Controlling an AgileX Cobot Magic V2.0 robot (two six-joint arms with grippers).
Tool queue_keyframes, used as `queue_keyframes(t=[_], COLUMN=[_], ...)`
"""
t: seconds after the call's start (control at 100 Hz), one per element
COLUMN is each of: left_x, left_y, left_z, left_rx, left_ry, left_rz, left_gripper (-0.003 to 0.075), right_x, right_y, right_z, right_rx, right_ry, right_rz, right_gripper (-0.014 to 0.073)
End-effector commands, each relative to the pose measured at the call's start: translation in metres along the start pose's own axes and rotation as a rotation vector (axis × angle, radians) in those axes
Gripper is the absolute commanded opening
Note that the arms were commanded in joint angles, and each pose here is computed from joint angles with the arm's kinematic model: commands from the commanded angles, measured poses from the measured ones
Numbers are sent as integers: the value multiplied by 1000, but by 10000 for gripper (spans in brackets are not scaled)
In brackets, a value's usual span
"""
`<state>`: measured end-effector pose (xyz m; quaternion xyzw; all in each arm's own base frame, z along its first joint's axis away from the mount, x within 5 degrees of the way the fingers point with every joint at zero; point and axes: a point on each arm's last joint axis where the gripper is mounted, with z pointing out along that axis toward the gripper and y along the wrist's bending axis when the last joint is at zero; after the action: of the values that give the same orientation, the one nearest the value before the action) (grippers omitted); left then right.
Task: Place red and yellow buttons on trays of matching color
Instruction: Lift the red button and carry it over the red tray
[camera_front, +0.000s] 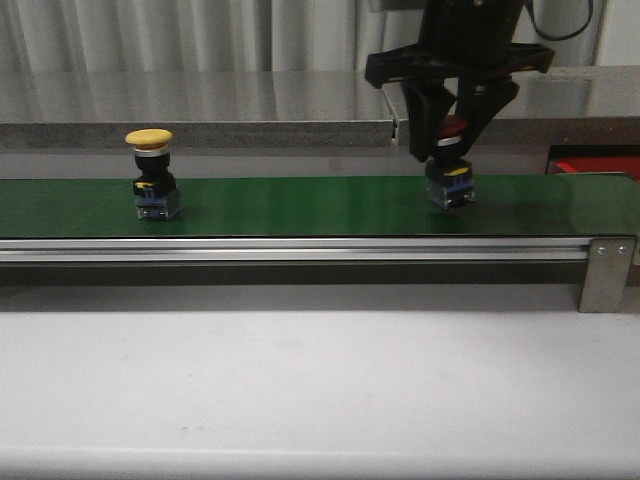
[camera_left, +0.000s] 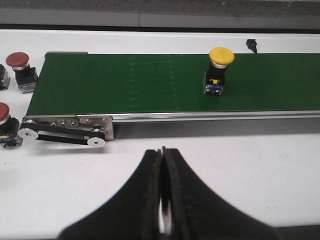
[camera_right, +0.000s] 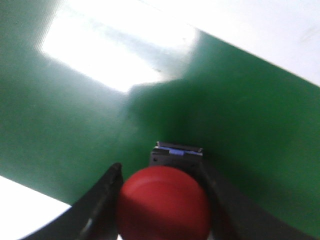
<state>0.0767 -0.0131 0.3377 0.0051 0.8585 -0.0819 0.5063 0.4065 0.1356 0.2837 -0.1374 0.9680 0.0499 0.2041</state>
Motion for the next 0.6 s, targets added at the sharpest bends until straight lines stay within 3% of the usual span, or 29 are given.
queue_keyframes(t=[0.0,0.34,0.59], left_x=[-12,-12,-12], left_y=[-2,-2,-2], left_z=[-4,-4,-4], left_rx=[18,18,18], left_ry=[-87,-87,-87], left_rz=[0,0,0], left_gripper=[-20,-20,-20], right_x=[-9,6,18], right_y=[-24,-131,-185], right_z=[-55,-87,-94], right_rx=[36,182,231], right_ry=[-166,-229,-278], right_rz=[30,251,378], right_gripper=[134,134,134])
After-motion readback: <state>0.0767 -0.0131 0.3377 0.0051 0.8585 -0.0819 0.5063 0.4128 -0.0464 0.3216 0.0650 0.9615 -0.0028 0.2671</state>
